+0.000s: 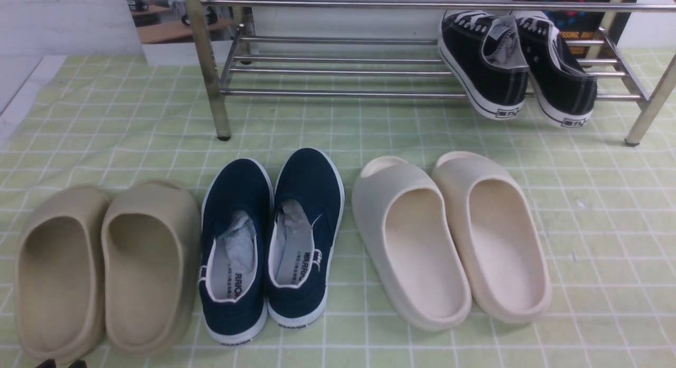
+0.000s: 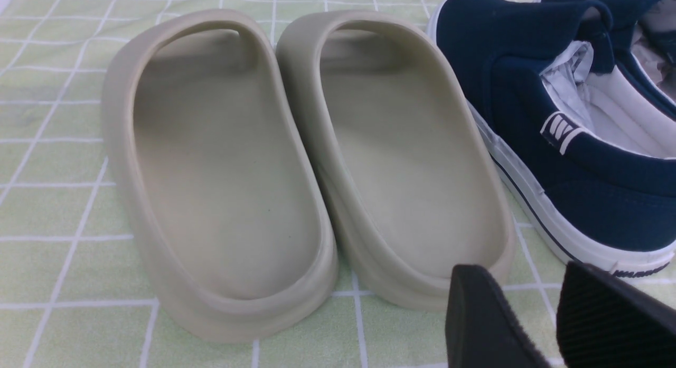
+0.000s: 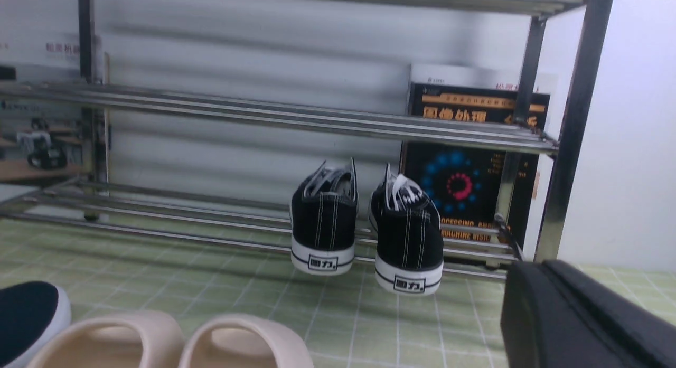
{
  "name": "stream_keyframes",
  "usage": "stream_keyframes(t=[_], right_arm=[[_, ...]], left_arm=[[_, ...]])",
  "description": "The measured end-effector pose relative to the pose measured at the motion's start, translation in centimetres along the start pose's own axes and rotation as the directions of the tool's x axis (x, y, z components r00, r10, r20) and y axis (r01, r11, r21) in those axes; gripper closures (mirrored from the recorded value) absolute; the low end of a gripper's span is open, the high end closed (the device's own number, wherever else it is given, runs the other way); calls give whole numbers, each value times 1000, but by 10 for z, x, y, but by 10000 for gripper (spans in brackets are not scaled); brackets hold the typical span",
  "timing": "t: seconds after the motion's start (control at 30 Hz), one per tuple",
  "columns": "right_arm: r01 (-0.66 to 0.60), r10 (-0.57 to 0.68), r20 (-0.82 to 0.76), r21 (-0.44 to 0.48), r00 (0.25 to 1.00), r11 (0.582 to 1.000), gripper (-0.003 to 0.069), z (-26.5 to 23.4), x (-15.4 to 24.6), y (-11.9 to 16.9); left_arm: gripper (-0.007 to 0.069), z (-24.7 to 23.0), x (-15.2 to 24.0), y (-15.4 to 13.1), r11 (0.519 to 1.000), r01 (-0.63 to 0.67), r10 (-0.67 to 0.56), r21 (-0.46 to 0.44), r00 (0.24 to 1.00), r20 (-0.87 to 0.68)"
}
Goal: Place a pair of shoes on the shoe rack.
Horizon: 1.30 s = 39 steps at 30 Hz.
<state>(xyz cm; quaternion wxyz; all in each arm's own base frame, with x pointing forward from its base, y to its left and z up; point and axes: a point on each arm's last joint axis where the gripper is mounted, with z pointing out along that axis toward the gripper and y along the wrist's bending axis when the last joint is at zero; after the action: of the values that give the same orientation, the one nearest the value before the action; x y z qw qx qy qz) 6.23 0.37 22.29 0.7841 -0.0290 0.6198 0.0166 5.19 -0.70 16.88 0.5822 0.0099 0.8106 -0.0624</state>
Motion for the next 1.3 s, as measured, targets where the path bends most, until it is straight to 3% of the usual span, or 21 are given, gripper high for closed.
stream_keyframes(t=[0.1,0.33,0.57,0.9,1.3], right_arm=[[-5,5,-10,-4,1000,1000,659,-3,1,0],[-24,18,-199,-25,980,999,655,-9,19,3],[-39,18,-477,-35,878,999,654,-20,45,4],[-81,110,-502,79,858,994,654,-21,45,0],[-84,115,-502,85,857,993,650,-21,45,0]], left_arm=[[386,0,0,0,1000,0,0,0,1000,0],[386,0,0,0,1000,0,0,0,1000,0],[386,0,0,0,1000,0,0,0,1000,-1],[386,0,0,0,1000,0,0,0,1000,-1],[386,0,0,0,1000,0,0,0,1000,-2]])
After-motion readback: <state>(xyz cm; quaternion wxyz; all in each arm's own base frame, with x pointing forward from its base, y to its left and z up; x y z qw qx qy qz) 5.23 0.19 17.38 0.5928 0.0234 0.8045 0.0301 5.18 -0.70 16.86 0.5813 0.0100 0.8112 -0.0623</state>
